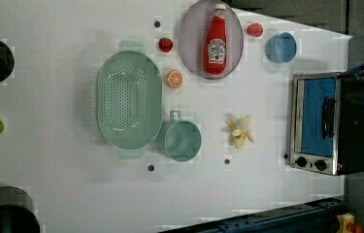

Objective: Pick Banana and place it in mug.

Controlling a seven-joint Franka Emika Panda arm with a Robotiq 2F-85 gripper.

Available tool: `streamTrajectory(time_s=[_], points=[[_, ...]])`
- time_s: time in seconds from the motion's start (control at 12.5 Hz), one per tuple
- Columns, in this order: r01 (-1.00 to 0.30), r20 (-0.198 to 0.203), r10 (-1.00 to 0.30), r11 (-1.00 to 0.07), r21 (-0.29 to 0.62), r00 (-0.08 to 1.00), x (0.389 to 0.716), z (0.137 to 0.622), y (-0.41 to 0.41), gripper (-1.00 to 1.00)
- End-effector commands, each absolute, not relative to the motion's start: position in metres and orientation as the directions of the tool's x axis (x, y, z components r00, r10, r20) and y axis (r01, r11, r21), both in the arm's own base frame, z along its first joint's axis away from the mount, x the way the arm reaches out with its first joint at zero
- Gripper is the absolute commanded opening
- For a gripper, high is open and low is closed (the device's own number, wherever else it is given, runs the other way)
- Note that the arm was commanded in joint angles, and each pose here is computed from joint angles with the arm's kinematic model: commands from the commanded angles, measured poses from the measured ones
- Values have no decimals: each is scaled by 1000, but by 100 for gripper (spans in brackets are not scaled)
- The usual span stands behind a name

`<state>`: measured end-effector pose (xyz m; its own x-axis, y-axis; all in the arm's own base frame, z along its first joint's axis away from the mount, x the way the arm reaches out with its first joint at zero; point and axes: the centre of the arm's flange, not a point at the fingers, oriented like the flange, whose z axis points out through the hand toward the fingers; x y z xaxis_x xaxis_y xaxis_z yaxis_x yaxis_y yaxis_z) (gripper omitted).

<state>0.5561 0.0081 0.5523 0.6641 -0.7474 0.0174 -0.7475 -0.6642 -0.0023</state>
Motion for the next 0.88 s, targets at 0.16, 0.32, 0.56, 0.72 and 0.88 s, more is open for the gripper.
streamTrajectory(time_s=[0.16,0.32,0.56,0.72,0.88], points=[[-756,6,-756,-654,3,654,441,625,-10,80],[-755,-8,-755,-656,18,656,444,616,-10,100],[-725,-54,-728,-686,62,684,453,567,-12,100],[-700,-71,-704,-710,73,707,461,521,-14,100],[-681,-74,-685,-729,71,725,466,472,-14,100]])
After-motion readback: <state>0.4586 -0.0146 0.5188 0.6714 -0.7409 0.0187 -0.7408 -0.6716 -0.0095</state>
